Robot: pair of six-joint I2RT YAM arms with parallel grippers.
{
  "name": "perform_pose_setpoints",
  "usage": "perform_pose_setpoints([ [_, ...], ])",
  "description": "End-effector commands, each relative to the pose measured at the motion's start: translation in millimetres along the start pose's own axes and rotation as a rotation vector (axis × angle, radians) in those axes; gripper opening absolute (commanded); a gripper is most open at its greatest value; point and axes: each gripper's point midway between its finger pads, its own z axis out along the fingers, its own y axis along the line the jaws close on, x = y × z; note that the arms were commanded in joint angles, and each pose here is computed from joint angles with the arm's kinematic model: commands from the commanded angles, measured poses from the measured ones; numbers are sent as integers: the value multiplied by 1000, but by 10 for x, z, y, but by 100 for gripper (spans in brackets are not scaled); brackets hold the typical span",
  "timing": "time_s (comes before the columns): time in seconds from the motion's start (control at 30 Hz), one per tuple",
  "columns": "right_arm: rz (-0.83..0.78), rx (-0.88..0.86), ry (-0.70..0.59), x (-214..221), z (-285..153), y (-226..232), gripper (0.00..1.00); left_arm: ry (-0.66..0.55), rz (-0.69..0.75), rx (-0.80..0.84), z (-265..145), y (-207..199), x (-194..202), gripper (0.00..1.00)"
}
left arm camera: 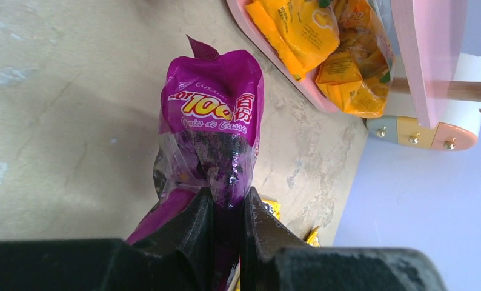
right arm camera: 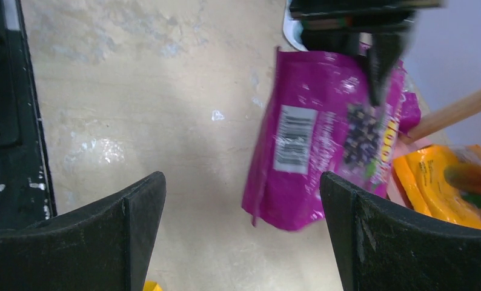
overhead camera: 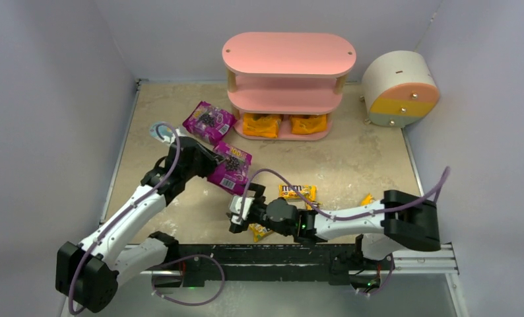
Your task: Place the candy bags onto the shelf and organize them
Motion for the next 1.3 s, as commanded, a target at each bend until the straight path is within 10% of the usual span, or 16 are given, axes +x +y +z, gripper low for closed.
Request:
perform_pose_setpoints([
  [0.0, -51, 113, -101, -388, 199, -210, 98, -68, -81, 143, -80, -677, -174, 0],
  [0.67, -151, 444, 212, 314, 52, -666, 98, -26, -152, 167, -320, -839, 482, 0],
  [1.27, -45, 543, 185, 355, -112, -775, 85, -150, -204, 90, -292, -629, 319, 0],
])
